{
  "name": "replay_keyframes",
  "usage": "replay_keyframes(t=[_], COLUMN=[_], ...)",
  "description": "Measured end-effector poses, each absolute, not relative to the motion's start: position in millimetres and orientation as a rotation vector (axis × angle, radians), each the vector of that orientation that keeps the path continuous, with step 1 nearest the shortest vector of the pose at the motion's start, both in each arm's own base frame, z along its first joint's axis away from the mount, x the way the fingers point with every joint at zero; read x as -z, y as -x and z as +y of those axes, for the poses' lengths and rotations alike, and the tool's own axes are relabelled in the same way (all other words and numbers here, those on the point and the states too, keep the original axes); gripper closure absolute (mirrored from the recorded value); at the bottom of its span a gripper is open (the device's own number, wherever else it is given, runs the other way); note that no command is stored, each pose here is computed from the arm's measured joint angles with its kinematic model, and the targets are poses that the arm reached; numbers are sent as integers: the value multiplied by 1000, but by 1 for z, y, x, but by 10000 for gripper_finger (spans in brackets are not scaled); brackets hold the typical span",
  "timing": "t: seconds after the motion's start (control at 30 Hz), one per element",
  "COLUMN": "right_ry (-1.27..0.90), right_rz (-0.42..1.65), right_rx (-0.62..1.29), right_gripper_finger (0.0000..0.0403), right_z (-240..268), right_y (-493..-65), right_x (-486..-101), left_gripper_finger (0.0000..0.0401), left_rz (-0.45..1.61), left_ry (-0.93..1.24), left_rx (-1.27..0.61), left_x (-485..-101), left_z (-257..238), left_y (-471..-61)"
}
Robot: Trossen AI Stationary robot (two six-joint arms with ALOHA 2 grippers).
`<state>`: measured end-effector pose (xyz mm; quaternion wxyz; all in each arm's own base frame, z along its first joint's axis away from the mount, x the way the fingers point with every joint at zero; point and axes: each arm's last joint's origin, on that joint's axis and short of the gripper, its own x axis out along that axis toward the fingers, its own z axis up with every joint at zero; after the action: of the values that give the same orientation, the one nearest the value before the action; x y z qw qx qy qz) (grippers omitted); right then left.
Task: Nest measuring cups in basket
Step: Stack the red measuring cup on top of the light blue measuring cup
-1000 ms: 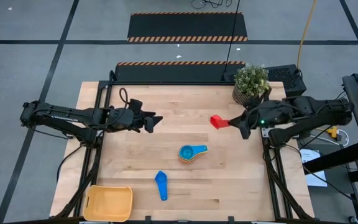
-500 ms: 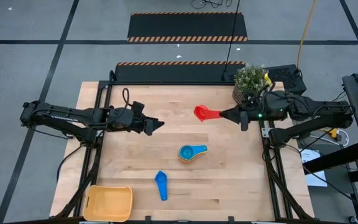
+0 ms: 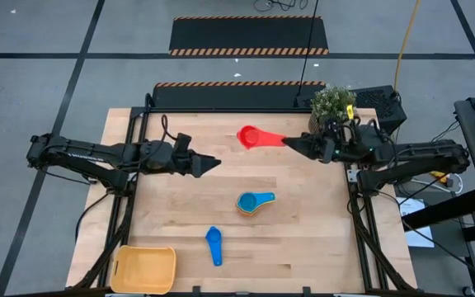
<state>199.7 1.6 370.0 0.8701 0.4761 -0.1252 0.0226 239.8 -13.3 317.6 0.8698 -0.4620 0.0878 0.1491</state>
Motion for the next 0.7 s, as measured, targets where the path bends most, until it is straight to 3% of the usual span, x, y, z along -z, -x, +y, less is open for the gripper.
replay_keyframes(t=[0.27,0.5,0.7], right_ry=[-1060,-1109,-1115], right_rz=[-412,-346,-319], right_rx=[-139,-215,-228], right_gripper_finger=[403,403,403], right_z=[1,3,4], right_y=[-201,-202,-203], right_x=[-342,-317,-312], left_gripper_finger=[116,116,116], left_rz=[77,-85,-79], left_ry=[963,1007,1133], left_rx=[-245,6,17], left_x=[-329,-354,-353], left_z=[-14,-17,-12], left_y=[-243,-244,-245])
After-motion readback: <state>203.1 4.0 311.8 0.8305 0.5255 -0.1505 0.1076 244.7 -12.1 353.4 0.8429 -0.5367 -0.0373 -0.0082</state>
